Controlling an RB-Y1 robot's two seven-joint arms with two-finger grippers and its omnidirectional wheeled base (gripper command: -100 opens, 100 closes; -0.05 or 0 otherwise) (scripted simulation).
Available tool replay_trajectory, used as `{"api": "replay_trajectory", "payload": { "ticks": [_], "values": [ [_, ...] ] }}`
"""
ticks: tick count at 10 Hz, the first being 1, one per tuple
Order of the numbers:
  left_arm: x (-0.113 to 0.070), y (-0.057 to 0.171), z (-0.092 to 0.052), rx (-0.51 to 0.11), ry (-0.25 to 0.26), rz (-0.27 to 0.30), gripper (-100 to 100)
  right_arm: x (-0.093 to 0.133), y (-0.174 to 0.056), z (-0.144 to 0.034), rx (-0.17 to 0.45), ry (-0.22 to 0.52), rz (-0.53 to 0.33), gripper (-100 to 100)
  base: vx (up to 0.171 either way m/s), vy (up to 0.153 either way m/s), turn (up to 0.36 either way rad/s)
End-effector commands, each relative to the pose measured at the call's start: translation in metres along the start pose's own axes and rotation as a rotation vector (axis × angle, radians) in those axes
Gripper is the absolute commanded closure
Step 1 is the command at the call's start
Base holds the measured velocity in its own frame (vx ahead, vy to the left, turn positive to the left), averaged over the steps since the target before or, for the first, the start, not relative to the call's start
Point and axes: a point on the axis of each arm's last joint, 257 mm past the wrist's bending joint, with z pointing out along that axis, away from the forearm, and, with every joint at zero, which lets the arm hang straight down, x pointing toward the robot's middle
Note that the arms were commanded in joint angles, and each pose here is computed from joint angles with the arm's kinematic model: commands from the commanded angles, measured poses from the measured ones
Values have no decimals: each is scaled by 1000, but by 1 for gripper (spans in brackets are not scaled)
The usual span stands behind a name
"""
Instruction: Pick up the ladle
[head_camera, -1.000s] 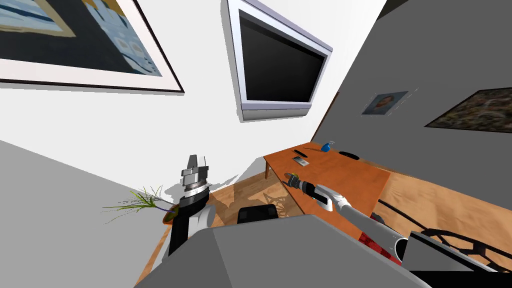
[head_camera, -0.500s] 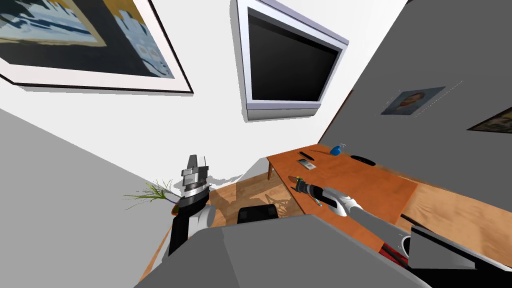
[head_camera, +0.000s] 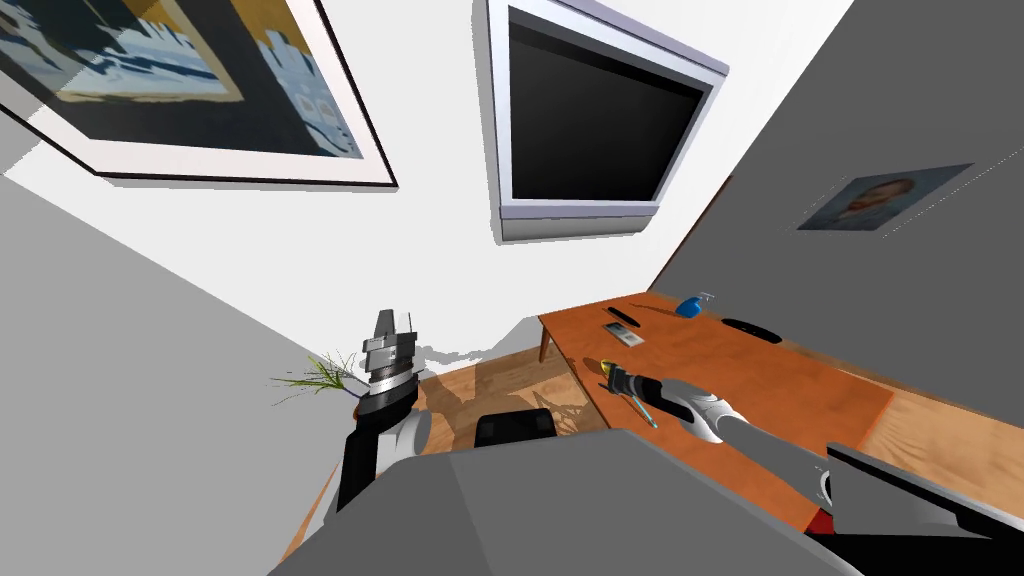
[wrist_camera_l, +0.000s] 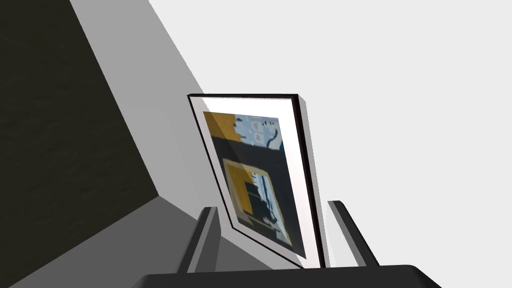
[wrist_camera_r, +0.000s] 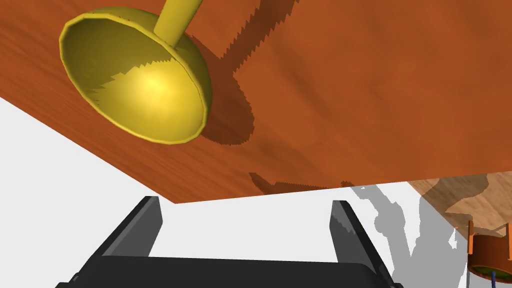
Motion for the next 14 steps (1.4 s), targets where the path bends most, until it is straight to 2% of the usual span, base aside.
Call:
{"api": "replay_trajectory", "payload": {
  "ticks": [1,3,5,7,8,9,14],
  "values": [
    [0,0,0,0,0,0,0,13,-1,-1,1,30,-16,-100,16,-8,39],
    [0,0,0,0,0,0,0,42,-3,-11,-2,95,-50,-100,17,-15,67],
    [0,0,0,0,0,0,0,60,-4,-19,-5,138,-69,-100,22,-32,51],
    [0,0,0,0,0,0,0,58,-3,-19,-5,135,-68,-100,5,-17,3],
    [0,0,0,0,0,0,0,58,-3,-19,-5,135,-69,0,0,0,0],
    [0,0,0,0,0,0,0,64,-6,-17,18,155,-30,-100,-67,-31,337],
    [0,0,0,0,0,0,0,82,-12,-10,83,211,86,-100,-154,-64,322]
  ]
}}
